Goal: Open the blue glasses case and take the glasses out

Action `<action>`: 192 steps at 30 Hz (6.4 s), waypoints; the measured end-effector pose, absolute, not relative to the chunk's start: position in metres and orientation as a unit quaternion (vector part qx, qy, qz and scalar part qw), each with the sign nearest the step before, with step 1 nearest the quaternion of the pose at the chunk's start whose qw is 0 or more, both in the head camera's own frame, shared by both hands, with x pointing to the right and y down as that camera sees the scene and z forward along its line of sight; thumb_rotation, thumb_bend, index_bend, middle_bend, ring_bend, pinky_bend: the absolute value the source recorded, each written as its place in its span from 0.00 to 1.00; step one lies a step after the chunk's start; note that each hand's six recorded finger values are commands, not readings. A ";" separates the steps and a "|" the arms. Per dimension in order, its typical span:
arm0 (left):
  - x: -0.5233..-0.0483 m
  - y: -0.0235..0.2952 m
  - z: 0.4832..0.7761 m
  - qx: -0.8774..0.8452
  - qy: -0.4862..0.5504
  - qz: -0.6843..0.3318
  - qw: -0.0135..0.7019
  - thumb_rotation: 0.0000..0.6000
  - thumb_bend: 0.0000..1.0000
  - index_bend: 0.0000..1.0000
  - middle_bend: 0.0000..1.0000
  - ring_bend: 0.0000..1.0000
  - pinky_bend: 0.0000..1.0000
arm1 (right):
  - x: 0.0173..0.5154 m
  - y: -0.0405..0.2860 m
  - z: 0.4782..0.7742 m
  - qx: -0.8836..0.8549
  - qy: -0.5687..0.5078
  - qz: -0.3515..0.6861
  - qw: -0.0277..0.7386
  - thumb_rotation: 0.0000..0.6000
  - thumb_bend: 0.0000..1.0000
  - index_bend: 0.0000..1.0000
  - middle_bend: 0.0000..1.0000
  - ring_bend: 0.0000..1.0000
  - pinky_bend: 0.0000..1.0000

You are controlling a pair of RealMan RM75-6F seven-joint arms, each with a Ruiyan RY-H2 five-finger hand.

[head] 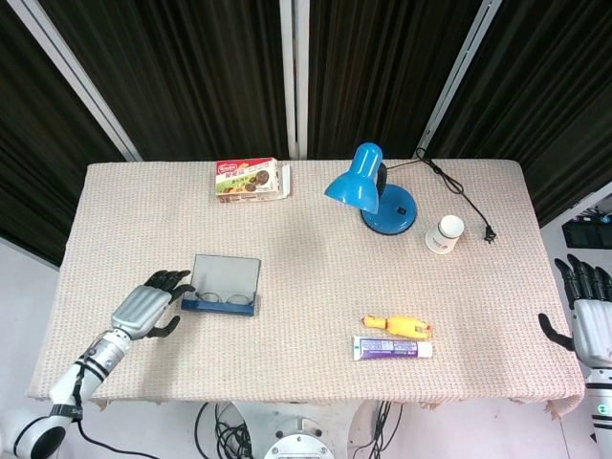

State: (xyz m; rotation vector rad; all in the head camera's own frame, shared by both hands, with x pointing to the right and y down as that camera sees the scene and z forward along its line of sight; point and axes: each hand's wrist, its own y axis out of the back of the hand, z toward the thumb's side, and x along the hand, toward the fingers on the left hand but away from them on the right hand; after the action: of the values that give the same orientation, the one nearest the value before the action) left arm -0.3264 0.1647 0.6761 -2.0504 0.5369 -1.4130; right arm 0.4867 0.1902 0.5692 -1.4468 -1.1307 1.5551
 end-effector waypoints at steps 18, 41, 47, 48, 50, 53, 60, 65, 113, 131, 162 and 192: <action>-0.325 0.180 0.679 -0.763 0.166 -0.554 0.289 1.00 0.52 0.42 0.00 0.00 0.00 | 0.491 0.191 0.566 -0.558 -0.444 0.602 0.359 1.00 0.27 0.00 0.00 0.00 0.00; -0.244 0.206 0.663 -0.828 0.082 -0.481 0.276 1.00 0.56 0.49 0.00 0.00 0.00 | 0.489 0.193 0.571 -0.566 -0.442 0.599 0.356 1.00 0.27 0.00 0.00 0.00 0.00; -0.219 0.201 0.665 -0.840 0.075 -0.458 0.281 1.00 0.57 0.47 0.00 0.00 0.00 | 0.489 0.194 0.572 -0.567 -0.441 0.599 0.354 1.00 0.27 0.00 0.00 0.00 0.00; -0.216 0.200 0.666 -0.841 0.074 -0.455 0.281 1.00 0.57 0.47 0.00 0.00 0.00 | 0.489 0.194 0.572 -0.567 -0.441 0.598 0.354 1.00 0.27 0.00 0.00 0.00 0.00; -0.208 0.197 0.668 -0.843 0.073 -0.450 0.285 1.00 0.57 0.46 0.00 0.00 0.00 | 0.489 0.194 0.572 -0.567 -0.441 0.599 0.354 1.00 0.27 0.00 0.00 0.00 0.00; -0.200 0.188 0.668 -0.843 0.080 -0.443 0.295 1.00 0.57 0.45 0.00 0.00 0.00 | 0.490 0.194 0.571 -0.567 -0.442 0.599 0.354 1.00 0.27 0.00 0.00 0.00 0.00; -0.188 0.164 0.667 -0.840 0.117 -0.431 0.308 1.00 0.58 0.37 0.00 0.00 0.00 | 0.492 0.195 0.571 -0.565 -0.443 0.600 0.353 1.00 0.27 0.00 0.00 0.00 0.00; -0.171 0.154 0.671 -0.843 0.124 -0.410 0.325 1.00 0.58 0.32 0.00 0.00 0.00 | 0.490 0.195 0.572 -0.565 -0.442 0.600 0.353 1.00 0.27 0.00 0.00 0.00 0.00; -0.213 0.104 0.704 -0.758 0.098 -0.567 0.307 1.00 0.66 0.41 0.00 0.00 0.00 | 0.490 0.193 0.570 -0.561 -0.445 0.602 0.354 1.00 0.27 0.00 0.00 0.00 0.00; -0.269 0.110 0.684 -0.713 0.053 -0.664 0.218 0.85 0.66 0.42 0.00 0.00 0.00 | 0.484 0.192 0.571 -0.563 -0.442 0.599 0.359 1.00 0.27 0.00 0.00 0.00 0.00; -0.260 0.109 0.648 -0.744 0.125 -0.603 0.259 1.00 0.38 0.23 0.00 0.00 0.00 | 0.482 0.191 0.572 -0.565 -0.439 0.599 0.360 1.00 0.27 0.00 0.00 0.00 0.00; -0.249 0.169 0.692 -0.770 0.228 -0.556 0.212 1.00 0.30 0.38 0.05 0.00 0.00 | 0.484 0.192 0.573 -0.566 -0.439 0.601 0.356 1.00 0.27 0.00 0.00 0.00 0.00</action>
State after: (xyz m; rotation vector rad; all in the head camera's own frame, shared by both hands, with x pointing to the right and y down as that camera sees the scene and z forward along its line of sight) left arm -0.2485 0.1688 0.6918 -2.1401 0.6336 -1.5457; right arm 0.4842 0.1924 0.5731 -1.4608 -1.1335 1.5516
